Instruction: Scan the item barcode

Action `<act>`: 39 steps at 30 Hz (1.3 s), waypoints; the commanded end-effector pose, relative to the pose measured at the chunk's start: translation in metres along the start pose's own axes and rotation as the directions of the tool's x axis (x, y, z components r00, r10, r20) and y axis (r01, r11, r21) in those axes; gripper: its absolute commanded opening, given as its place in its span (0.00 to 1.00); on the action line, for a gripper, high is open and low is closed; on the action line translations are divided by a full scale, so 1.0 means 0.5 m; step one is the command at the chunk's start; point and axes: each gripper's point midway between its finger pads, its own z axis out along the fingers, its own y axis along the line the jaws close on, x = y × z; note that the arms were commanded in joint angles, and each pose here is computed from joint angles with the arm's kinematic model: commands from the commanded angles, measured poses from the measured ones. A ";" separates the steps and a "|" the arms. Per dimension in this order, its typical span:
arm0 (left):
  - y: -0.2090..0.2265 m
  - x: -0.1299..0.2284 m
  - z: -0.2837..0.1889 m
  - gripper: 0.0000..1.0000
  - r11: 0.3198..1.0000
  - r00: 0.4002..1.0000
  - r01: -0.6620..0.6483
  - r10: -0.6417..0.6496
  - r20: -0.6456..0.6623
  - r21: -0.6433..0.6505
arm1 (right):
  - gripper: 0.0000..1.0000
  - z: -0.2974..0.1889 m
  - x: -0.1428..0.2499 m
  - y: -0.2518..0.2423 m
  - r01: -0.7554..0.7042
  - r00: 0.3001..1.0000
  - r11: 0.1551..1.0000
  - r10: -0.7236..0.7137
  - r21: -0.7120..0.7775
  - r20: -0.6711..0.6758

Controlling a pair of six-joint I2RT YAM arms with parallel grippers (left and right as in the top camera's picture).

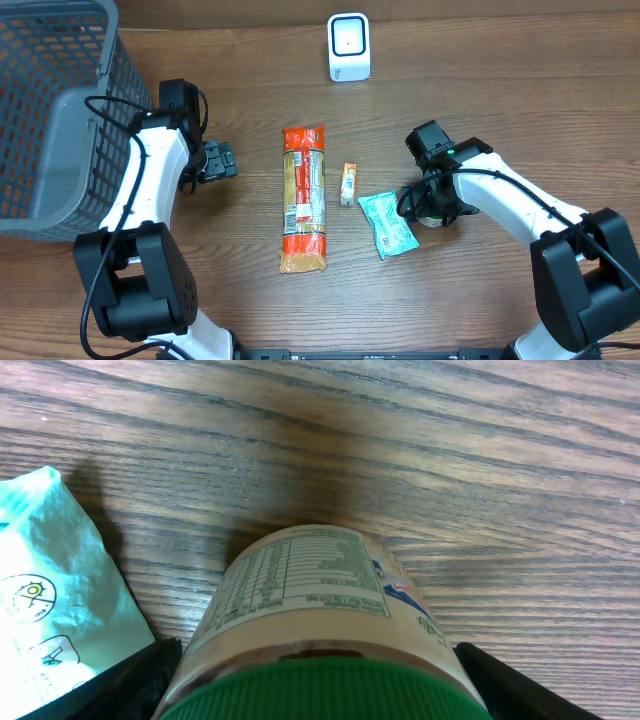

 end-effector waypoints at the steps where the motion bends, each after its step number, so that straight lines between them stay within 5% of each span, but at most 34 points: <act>1: 0.004 -0.008 -0.016 1.00 1.000 1.000 -0.013 0.013 0.028 -0.005 | 0.87 0.003 0.004 -0.003 -0.001 1.000 1.000 0.001 0.010 -0.003; 19: 0.005 -0.008 -0.016 1.00 1.000 1.000 -0.013 0.013 0.028 -0.005 | 0.24 -0.013 -0.003 -0.002 0.002 1.000 1.000 -0.002 0.009 0.001; 30: 0.005 -0.008 -0.016 1.00 1.000 1.000 -0.013 0.013 0.028 -0.005 | 0.24 -0.171 -0.036 0.013 -0.003 0.986 0.996 0.017 -0.084 0.164; 39: 0.004 -0.008 -0.016 1.00 1.000 1.000 -0.014 0.014 0.028 -0.005 | 0.22 -0.315 -0.041 0.026 -0.024 0.986 0.989 0.048 -0.148 0.162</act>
